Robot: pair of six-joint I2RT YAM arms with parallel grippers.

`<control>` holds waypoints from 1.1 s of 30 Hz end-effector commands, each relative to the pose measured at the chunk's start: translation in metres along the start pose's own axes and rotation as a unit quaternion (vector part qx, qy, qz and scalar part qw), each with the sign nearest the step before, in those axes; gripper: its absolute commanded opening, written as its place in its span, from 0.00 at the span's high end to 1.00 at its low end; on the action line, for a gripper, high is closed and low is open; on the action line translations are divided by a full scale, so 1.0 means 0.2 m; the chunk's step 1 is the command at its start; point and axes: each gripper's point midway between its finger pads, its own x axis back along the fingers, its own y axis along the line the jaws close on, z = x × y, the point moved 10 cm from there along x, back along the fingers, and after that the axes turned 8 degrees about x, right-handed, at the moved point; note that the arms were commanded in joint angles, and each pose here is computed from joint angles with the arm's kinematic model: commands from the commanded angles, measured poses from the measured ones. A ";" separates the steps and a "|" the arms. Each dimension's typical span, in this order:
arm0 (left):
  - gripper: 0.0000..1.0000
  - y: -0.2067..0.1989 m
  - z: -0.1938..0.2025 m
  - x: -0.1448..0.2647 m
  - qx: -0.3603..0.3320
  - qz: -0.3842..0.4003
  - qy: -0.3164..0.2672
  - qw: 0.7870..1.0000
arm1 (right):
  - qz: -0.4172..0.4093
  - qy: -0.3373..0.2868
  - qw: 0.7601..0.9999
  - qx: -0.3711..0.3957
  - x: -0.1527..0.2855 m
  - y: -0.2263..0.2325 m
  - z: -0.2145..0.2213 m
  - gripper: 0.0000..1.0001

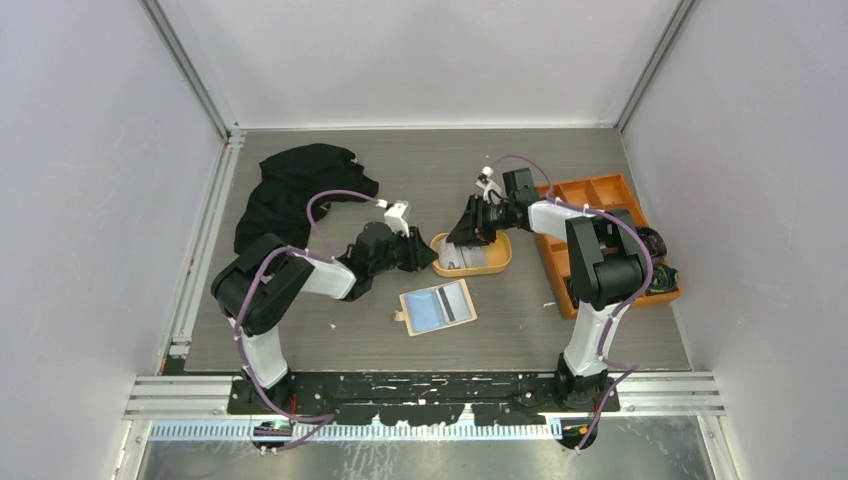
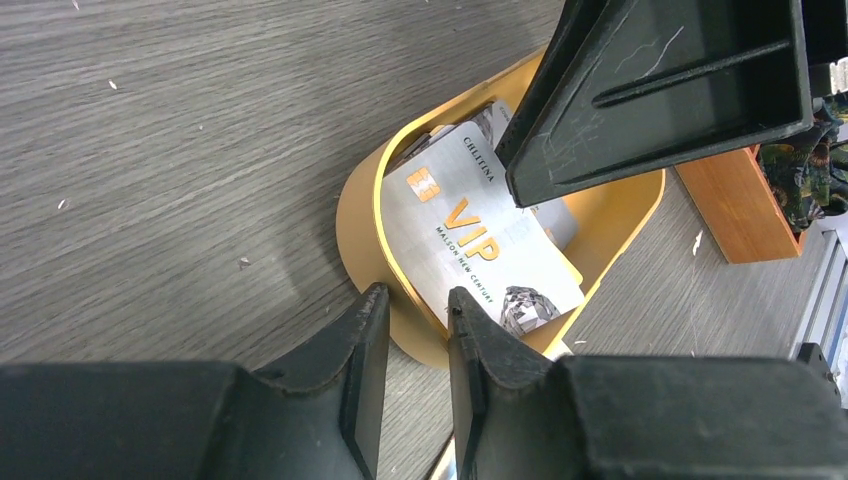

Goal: Put the credit cards into the card holder
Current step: Pick up the credit card from the storage box.

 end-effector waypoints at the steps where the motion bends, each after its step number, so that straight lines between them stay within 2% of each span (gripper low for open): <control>1: 0.74 -0.06 -0.04 -0.04 -0.019 0.030 -0.011 0.999 | 0.002 0.020 0.999 0.031 -0.02 0.04 0.00 0.62; 19: 0.81 -0.06 -0.03 -0.04 -0.021 0.033 -0.007 0.999 | 0.063 0.064 0.994 0.060 -0.07 0.02 0.05 0.58; 33: 0.82 -0.06 -0.04 -0.04 -0.021 0.031 -0.010 0.999 | 0.041 0.067 0.996 0.042 -0.07 0.04 0.05 0.59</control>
